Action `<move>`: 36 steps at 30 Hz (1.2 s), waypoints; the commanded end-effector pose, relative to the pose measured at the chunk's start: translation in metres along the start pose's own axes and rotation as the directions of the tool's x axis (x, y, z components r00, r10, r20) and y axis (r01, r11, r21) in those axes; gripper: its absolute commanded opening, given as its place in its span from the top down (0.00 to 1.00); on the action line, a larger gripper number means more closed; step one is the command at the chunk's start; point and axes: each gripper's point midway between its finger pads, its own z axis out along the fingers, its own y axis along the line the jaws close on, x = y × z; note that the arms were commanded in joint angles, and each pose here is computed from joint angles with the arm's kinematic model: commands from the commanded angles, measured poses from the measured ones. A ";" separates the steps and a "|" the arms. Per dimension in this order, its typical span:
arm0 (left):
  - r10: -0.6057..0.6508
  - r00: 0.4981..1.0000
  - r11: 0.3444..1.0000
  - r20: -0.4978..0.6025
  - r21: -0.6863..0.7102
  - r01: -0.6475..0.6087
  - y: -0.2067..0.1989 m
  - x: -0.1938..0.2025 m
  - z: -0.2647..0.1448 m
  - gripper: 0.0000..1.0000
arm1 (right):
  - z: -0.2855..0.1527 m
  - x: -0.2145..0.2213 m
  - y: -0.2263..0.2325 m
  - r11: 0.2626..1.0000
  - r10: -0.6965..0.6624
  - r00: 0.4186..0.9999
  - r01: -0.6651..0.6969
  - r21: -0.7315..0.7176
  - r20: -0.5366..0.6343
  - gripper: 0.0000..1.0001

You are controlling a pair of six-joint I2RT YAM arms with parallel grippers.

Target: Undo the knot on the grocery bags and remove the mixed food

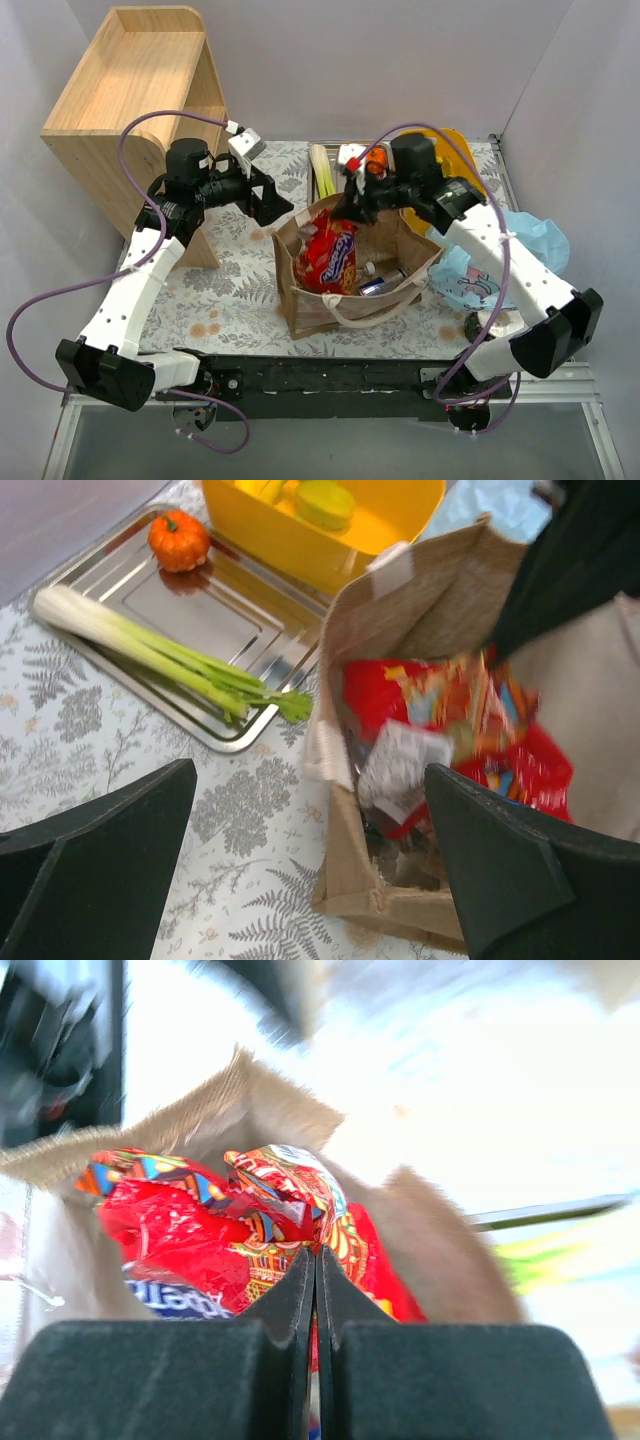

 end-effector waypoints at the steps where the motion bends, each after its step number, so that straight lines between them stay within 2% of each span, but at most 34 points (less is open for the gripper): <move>1: 0.097 0.986 0.989 0.136 0.096 -0.111 -0.030 -0.051 -0.021 0.02 | -0.084 -0.129 -0.026 0.956 -0.211 0.939 0.139 0.259 0.271 0.99; 4: 0.162 0.966 0.972 0.200 0.135 -0.191 -0.045 -0.067 -0.031 0.02 | -0.105 -0.149 -0.045 0.914 -0.225 0.928 0.095 0.395 0.296 0.99; 8: 0.187 0.949 0.948 0.255 0.208 -0.243 -0.064 -0.081 -0.040 0.02 | -0.133 -0.171 -0.085 0.799 -0.209 0.908 -0.056 0.598 0.363 0.99; 15: 0.159 0.948 0.918 0.275 0.312 -0.244 -0.075 -0.090 -0.033 0.02 | -0.144 -0.202 -0.114 0.742 -0.222 0.879 -0.129 0.658 0.423 0.99; 18: 0.126 0.957 0.915 0.260 0.343 -0.214 -0.076 -0.090 -0.030 0.02 | -0.145 -0.202 -0.126 0.714 -0.203 0.878 -0.171 0.680 0.434 0.99; 20: 0.092 0.967 0.921 0.239 0.348 -0.173 -0.073 -0.088 -0.025 0.02 | -0.145 -0.207 -0.126 0.720 -0.204 0.865 -0.185 0.669 0.459 0.99; 23: 0.012 0.976 0.955 0.216 0.287 -0.075 -0.056 -0.084 -0.010 0.02 | -0.141 -0.214 -0.118 0.758 -0.193 0.846 -0.193 0.623 0.497 0.99; 26: -0.018 0.972 0.980 0.235 0.196 -0.029 -0.034 -0.092 0.003 0.02 | -0.137 -0.221 -0.104 0.805 -0.191 0.833 -0.170 0.569 0.519 0.99; 34: 0.004 0.957 0.996 0.290 0.081 -0.029 0.003 -0.110 0.025 0.02 | -0.143 -0.215 -0.073 0.843 -0.164 0.830 -0.163 0.512 0.534 0.99; 36: 0.021 0.959 0.988 0.282 0.141 -0.063 -0.007 -0.106 0.026 0.02 | -0.145 -0.212 -0.072 0.838 -0.163 0.833 -0.166 0.520 0.529 0.99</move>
